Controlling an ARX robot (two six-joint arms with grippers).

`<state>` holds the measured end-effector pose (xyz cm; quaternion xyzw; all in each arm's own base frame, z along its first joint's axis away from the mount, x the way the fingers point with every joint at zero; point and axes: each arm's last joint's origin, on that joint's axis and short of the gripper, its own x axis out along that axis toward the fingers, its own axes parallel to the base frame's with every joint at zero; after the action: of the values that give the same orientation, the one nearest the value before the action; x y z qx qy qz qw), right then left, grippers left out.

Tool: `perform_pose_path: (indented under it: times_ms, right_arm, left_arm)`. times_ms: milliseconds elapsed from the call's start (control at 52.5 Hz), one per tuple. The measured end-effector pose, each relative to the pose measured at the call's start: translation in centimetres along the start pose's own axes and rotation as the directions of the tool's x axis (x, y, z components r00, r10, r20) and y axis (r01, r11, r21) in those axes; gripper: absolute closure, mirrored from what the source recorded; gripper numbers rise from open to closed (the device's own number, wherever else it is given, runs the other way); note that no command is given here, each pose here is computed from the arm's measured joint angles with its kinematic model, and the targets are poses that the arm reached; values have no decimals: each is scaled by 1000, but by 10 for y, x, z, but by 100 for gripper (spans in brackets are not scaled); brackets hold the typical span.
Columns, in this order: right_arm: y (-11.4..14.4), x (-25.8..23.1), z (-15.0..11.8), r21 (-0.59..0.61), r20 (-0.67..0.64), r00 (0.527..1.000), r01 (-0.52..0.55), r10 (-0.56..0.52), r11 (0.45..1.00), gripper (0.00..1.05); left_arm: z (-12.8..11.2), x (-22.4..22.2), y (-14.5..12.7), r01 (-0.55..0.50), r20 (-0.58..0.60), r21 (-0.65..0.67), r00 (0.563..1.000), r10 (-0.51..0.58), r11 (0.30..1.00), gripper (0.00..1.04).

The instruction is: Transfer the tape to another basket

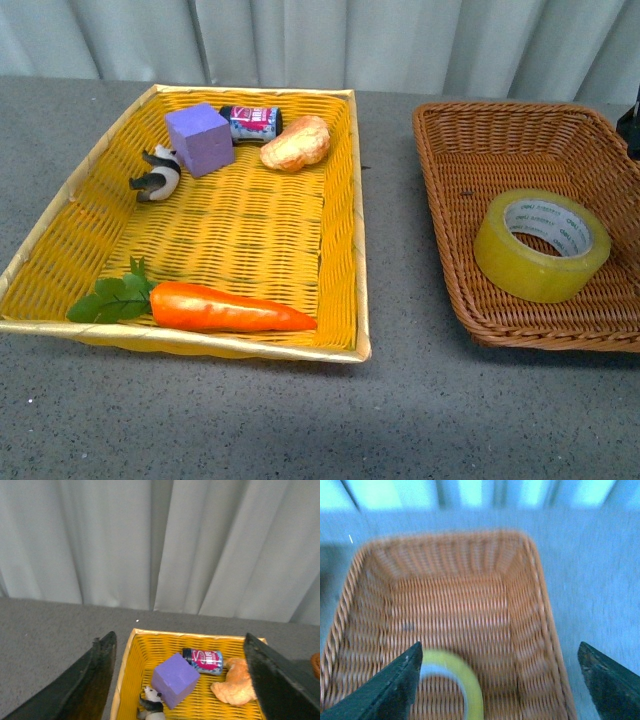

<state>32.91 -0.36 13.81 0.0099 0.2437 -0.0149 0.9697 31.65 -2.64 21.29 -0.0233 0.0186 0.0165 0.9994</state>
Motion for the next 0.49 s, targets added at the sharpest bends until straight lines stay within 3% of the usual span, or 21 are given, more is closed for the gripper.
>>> perform_pose_path:
  times_ms: [57,133,190,324,419,495]
  right_arm:
    - [1,-10,-15,-10,219,976,-17,18,1000,29]
    - [3,-37,-18,-24,408,912,-28,35,999,47]
    - [2,-55,-14,-22,468,883,-23,31,999,60]
    - [1,-83,-21,-22,452,891,-22,30,1000,85]
    - [0,-99,-27,-22,462,886,-23,31,999,102]
    - [0,-109,-32,-25,461,887,-22,31,999,104]
  left_arm:
    - [-4,-21,4,31,37,17,999,-32,999,45]
    - [-12,-42,9,38,37,29,999,-39,999,62]
    - [-18,-55,12,39,29,33,999,-40,999,75]
    - [-27,-80,19,37,25,37,999,-38,999,100]
    - [-31,-95,28,40,26,40,999,-41,998,101]
    - [-33,-105,31,27,31,39,999,-29,999,101]
